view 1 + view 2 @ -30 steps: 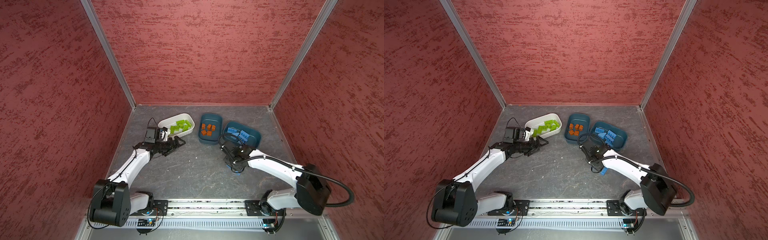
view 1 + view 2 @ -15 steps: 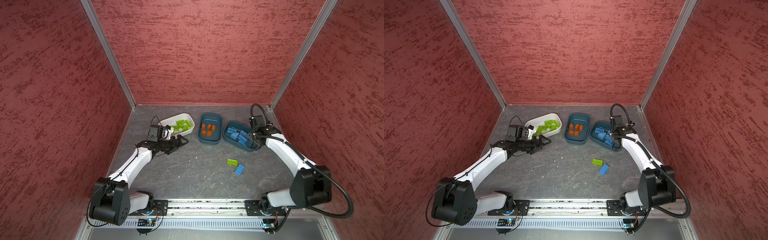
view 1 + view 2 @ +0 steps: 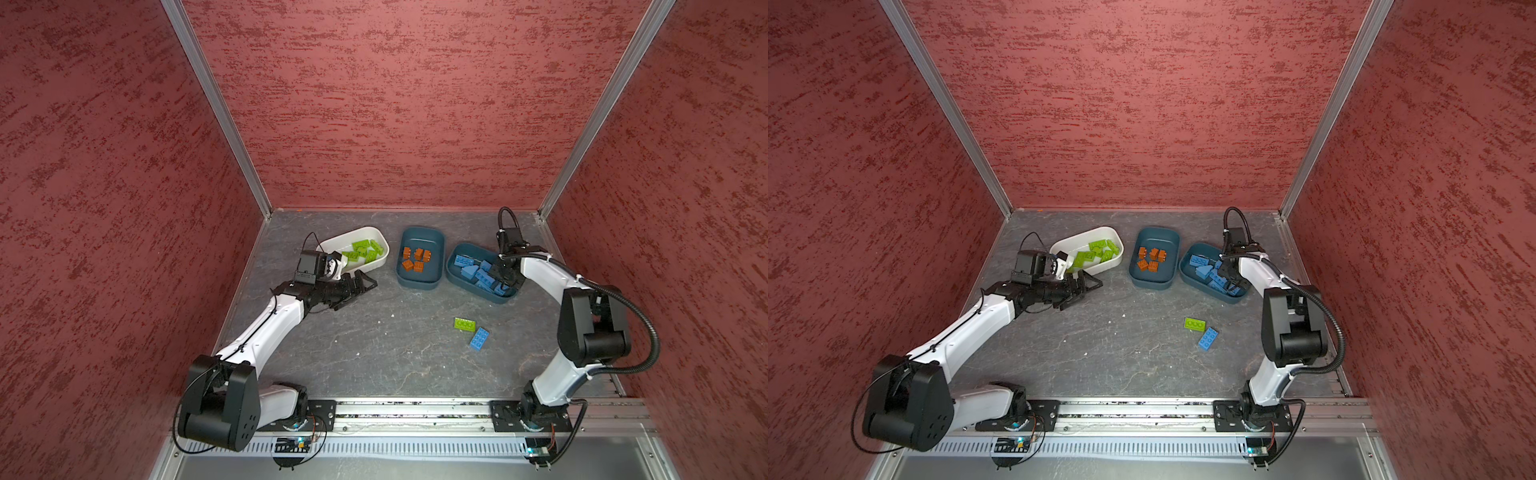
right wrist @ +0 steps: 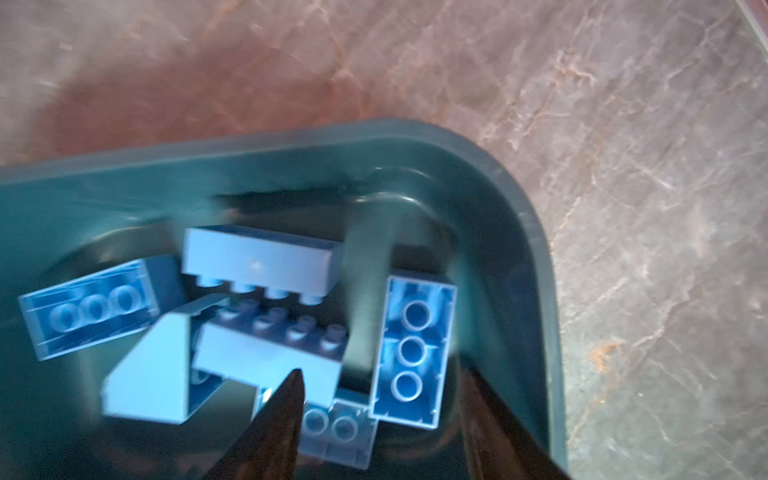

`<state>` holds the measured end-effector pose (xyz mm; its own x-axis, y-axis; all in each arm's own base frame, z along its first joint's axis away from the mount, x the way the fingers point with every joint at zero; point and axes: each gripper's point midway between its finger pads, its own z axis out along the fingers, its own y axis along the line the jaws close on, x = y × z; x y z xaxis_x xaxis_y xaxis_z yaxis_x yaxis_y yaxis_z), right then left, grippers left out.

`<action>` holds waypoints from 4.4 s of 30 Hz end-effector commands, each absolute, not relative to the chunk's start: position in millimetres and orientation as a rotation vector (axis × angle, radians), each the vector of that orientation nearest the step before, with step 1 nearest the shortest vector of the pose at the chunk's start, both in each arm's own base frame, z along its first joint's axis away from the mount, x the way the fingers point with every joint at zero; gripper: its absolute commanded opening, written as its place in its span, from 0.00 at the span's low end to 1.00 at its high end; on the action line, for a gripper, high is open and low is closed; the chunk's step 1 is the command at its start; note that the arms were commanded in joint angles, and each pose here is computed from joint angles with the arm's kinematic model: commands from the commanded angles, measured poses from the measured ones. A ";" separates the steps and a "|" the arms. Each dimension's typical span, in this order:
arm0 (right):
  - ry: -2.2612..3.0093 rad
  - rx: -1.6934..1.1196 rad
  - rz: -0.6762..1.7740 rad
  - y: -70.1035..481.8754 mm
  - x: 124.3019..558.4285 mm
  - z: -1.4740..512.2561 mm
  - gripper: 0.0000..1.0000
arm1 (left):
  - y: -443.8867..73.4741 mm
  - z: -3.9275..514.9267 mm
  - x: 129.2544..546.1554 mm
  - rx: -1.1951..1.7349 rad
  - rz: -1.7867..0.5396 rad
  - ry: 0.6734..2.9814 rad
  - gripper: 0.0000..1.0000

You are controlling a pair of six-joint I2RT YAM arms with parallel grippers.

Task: Sort the legos into containers by color
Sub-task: 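Carry the blue brick into the farther teal tub and release it, then return the right gripper to the table and grasp the lime-green brick, then carry the lime-green brick into the white tub and release it, then move the right gripper to the last blue brick and grasp it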

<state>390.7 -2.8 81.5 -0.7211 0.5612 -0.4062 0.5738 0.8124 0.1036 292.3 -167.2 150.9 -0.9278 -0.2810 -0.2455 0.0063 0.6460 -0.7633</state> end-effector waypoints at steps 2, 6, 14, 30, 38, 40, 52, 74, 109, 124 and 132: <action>2.559 0.710 0.083 19.7 379.5 118.4 0.67 | -167.2 160.1 297.0 -0.189 -1.161 2.507 1.00; 2.591 0.363 0.220 66.3 351.4 138.0 0.69 | -165.8 158.5 297.8 -0.183 -1.154 2.520 1.00; 2.433 -0.432 0.259 112.8 298.7 173.2 0.72 | -162.5 163.4 303.6 -0.173 -1.155 2.511 1.00; 2.397 -1.419 0.208 148.2 227.8 94.8 0.70 | -160.3 169.6 300.8 -0.190 -1.146 2.493 1.00; 2.433 -1.547 0.075 138.0 239.3 58.9 0.69 | -159.9 168.2 301.8 -0.184 -1.145 2.491 1.00; 2.422 -1.555 0.069 140.0 244.1 54.8 0.69 | -158.7 166.6 302.1 -0.189 -1.145 2.494 1.00; 2.450 -1.631 0.057 143.0 254.5 26.1 0.56 | -155.6 165.1 298.4 -0.183 -1.135 2.498 1.00; 2.152 -1.321 0.535 243.8 283.7 139.1 0.22 | -122.3 178.2 289.3 -0.248 -1.038 2.473 1.00; 1.862 -0.955 0.869 501.6 484.3 157.8 0.44 | -74.7 164.1 305.9 -0.447 -0.916 2.437 1.00; 1.943 -0.972 0.678 417.9 431.9 199.0 0.71 | -82.7 165.3 305.4 -0.418 -0.946 2.444 1.00; 2.304 -0.729 0.483 297.7 357.3 185.2 0.79 | -101.9 164.7 305.6 -0.360 -0.977 2.469 1.00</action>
